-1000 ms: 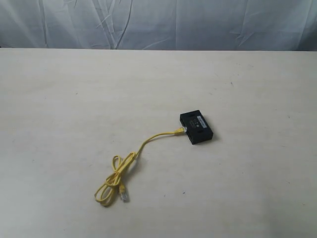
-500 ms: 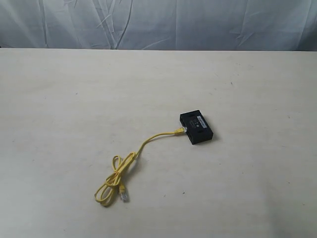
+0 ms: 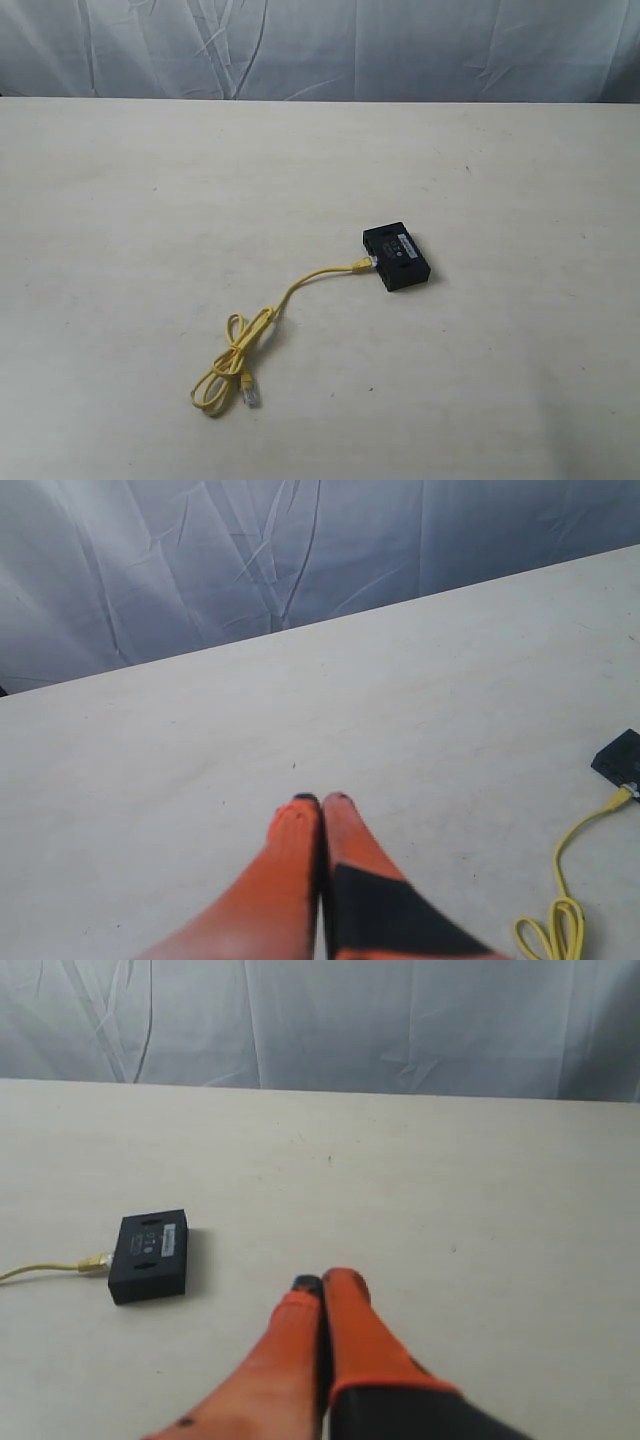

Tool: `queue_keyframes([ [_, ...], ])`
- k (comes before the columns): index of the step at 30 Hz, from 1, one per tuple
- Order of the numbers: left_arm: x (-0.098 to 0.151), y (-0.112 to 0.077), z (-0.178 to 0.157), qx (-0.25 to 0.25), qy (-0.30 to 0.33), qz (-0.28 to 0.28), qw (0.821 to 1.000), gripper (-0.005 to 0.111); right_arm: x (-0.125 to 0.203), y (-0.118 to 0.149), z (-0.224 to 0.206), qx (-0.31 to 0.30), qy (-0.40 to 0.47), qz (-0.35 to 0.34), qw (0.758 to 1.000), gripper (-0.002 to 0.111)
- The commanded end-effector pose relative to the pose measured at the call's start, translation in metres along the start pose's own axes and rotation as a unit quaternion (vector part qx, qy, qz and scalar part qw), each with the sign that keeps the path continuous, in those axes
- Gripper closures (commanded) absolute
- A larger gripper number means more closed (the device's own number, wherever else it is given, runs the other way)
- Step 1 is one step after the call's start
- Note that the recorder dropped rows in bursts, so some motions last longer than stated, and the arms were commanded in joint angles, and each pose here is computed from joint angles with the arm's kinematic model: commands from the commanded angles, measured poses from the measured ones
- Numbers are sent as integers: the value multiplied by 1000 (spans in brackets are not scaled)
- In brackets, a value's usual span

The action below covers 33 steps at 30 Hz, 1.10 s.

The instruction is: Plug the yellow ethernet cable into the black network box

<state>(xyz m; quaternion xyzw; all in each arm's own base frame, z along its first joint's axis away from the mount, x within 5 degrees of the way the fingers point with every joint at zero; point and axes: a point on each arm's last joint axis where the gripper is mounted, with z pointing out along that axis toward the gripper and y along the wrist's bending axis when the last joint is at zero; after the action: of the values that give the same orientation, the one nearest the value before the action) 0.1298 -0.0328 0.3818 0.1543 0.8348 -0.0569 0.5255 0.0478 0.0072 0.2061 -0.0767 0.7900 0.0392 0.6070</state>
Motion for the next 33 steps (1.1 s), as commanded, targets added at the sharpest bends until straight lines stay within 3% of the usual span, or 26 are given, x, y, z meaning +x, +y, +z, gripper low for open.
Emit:
queue_keyframes([
  [1,1,0,-1,-1,-2,-1,1000,107,12,0,6,-1,1,-6,1000,109],
  [21,1,0,-1,-1,-3,-1,1000,107,23,1,11,-1,4,-6,1000,109],
  [33,1,0,-1,-1,-3,-1,1000,107,23,-3,11,31,5,4,999,109],
])
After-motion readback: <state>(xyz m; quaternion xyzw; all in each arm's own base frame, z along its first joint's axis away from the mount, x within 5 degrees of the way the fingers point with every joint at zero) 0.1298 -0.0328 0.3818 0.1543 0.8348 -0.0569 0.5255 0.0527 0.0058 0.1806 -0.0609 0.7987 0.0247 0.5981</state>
